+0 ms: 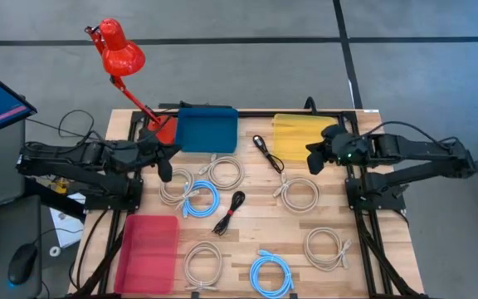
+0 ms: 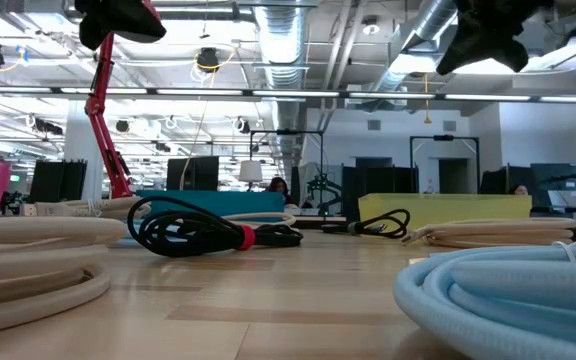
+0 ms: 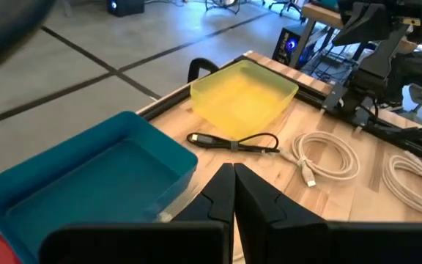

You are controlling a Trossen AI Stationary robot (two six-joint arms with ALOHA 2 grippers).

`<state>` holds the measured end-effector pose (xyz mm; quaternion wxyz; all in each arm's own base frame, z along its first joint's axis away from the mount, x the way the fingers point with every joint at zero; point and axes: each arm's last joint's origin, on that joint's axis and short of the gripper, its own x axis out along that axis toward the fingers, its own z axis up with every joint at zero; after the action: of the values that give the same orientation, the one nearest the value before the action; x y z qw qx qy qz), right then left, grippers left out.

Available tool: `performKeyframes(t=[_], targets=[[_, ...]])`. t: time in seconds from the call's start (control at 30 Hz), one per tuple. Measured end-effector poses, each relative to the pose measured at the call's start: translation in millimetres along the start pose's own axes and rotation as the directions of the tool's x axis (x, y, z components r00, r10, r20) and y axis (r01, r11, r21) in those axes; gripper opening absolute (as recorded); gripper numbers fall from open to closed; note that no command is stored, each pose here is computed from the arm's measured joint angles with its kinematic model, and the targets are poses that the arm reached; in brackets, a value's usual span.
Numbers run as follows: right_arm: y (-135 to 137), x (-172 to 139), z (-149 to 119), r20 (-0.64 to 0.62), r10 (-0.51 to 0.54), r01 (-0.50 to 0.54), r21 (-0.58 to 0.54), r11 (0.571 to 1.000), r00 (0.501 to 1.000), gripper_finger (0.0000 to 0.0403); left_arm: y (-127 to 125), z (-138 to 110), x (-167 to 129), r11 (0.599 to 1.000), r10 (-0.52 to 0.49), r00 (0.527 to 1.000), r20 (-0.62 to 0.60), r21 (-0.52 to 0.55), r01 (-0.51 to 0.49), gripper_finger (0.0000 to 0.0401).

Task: Pick & Place USB Port
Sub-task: Put the black charger cable into the yellow bin

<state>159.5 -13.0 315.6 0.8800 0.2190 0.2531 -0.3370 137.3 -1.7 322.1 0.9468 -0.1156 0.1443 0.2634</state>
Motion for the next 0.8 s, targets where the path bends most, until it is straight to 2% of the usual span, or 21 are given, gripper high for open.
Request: performKeyframes(t=[0.23,0.43,0.6,0.7,0.8], targets=[[24,19,-2,-0.041,-0.050,0.049,-0.023,0.999,0.998,0.0000,-1,0,1,1.000,-0.004,1.000,-0.004,0.001,0.004,0.0004],[37,36,-4,-0.084,-0.080,0.067,-0.145,0.987,0.993,0.0000,-2,0,1,1.000,-0.018,1.000,-0.006,-0.002,0.018,0.0004],[51,49,-6,-0.141,0.026,-0.064,-0.271,0.960,0.990,0.0000,-2,0,1,1.000,-0.020,1.000,-0.002,-0.004,0.020,0.0004],[58,58,-5,-0.126,0.049,-0.077,-0.229,0.970,0.991,0.0000,-2,1,1,1.000,-0.022,1.000,0.002,-0.007,0.022,0.0004],[58,69,-4,-0.123,0.021,-0.045,-0.198,0.979,0.992,0.0000,-2,1,1,1.000,-0.023,1.000,0.003,-0.008,0.023,0.0004]])
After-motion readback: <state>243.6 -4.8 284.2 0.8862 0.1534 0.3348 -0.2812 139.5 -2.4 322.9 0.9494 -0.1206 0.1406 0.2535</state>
